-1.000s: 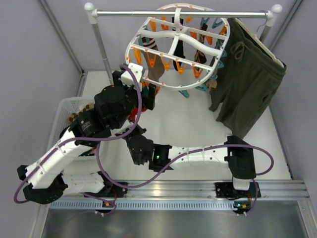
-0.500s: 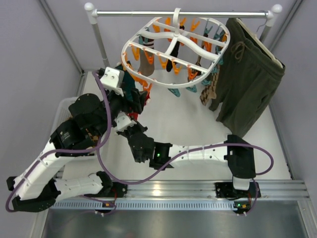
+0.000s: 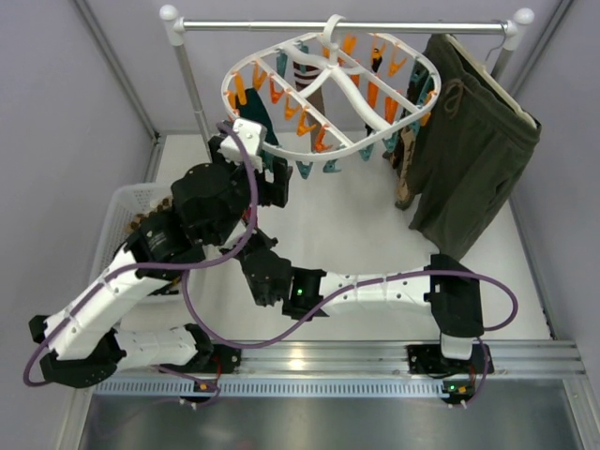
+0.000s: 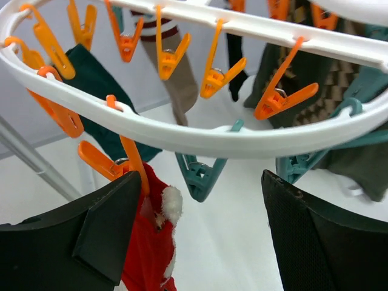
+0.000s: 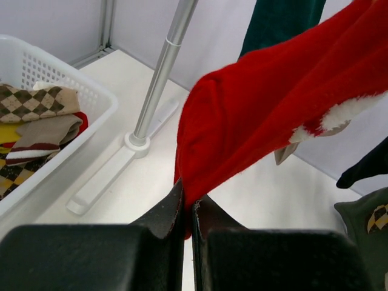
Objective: Remove the socks clipped to the hanger
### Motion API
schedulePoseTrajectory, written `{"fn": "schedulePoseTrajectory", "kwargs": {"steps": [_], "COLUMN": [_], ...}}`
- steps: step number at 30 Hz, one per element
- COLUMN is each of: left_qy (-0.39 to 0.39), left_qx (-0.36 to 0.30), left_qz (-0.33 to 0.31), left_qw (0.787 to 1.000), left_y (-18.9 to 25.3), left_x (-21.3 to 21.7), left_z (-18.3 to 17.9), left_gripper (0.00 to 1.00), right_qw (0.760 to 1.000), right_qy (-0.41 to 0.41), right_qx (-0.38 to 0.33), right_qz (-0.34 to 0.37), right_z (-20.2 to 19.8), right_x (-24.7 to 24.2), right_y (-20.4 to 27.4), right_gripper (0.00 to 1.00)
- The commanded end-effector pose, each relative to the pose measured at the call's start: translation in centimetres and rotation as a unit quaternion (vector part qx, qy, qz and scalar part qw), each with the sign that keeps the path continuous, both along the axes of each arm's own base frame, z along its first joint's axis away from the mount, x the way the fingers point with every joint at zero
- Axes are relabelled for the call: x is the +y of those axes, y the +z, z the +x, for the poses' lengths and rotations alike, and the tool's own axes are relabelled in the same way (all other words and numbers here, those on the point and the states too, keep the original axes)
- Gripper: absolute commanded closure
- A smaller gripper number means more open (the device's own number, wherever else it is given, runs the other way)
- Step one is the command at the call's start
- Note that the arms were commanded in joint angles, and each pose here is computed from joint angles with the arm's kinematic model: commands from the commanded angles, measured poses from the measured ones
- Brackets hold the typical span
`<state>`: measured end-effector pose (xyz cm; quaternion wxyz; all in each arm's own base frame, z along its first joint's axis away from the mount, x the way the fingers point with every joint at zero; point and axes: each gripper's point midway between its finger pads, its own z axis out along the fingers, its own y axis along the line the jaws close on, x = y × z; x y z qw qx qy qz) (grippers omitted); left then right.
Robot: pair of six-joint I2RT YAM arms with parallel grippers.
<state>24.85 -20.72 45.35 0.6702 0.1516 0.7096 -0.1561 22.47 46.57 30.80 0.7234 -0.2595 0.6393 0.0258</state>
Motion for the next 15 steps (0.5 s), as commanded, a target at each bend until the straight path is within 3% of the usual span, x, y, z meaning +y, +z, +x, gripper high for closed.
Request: {"fn": "schedulePoseTrajectory", "kwargs": {"steps": [1, 15], "left_qy": [0.094, 0.091], "left_qx": [-0.017, -0.026], "left_qz": [-0.005, -0.009], "left_qw": [0.995, 0.995], "left_y": [1.1, 1.5], "left_x": [2.3, 3.6], "left_z": [1.6, 0.7], "left_gripper": [0.17, 0.18], "right_qw": [1.0, 0.999], "right_qy": [0.006, 0.021], "right_qx": [-0.006, 0.002], "right_qz": [0.015, 0.028], "right_z": [0.3, 0.2], "right_x": [0.3, 0.4], "right_y": [1.6, 1.3], "right_gripper": [1.0, 1.0]}}
